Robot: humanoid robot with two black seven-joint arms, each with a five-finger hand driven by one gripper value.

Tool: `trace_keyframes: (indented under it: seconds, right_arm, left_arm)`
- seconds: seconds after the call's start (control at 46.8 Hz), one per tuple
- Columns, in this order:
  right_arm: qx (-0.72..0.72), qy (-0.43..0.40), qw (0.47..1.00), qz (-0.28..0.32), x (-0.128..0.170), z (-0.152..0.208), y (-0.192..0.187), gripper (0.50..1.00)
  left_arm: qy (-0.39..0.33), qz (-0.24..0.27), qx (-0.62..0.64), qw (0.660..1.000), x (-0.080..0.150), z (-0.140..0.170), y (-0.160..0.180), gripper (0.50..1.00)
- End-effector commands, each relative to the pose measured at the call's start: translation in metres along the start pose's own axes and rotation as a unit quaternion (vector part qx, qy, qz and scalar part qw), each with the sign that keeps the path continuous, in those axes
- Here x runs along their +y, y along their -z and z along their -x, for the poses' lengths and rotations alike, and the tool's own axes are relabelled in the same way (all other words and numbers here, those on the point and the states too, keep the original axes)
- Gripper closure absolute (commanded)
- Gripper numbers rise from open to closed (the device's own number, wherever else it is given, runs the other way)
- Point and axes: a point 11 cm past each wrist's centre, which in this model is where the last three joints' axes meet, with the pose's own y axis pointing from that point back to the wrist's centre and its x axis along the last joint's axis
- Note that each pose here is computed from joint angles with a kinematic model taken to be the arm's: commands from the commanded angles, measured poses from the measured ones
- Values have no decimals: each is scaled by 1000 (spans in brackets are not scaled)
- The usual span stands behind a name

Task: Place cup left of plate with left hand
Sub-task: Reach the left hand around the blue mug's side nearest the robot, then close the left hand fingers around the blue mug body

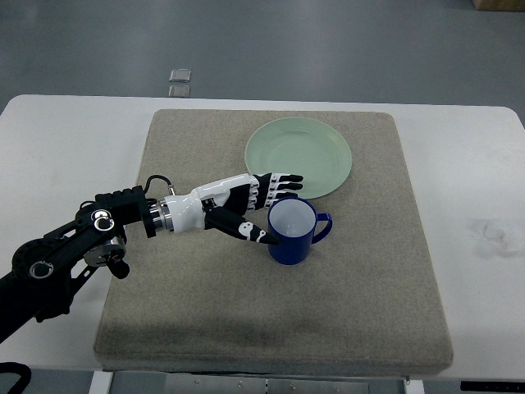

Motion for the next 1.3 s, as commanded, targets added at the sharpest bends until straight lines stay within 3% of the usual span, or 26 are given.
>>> trace_keyframes:
  seconds: [0.0, 1.282]
  right_arm:
    - [0, 0, 1000, 0, 0, 0, 0, 568]
    - [0, 0, 1000, 0, 0, 0, 0, 568]
  left_arm:
    - [3, -3, -1, 1000, -1, 2, 2, 501]
    - [20, -8, 8, 1000, -13, 15, 9, 504]
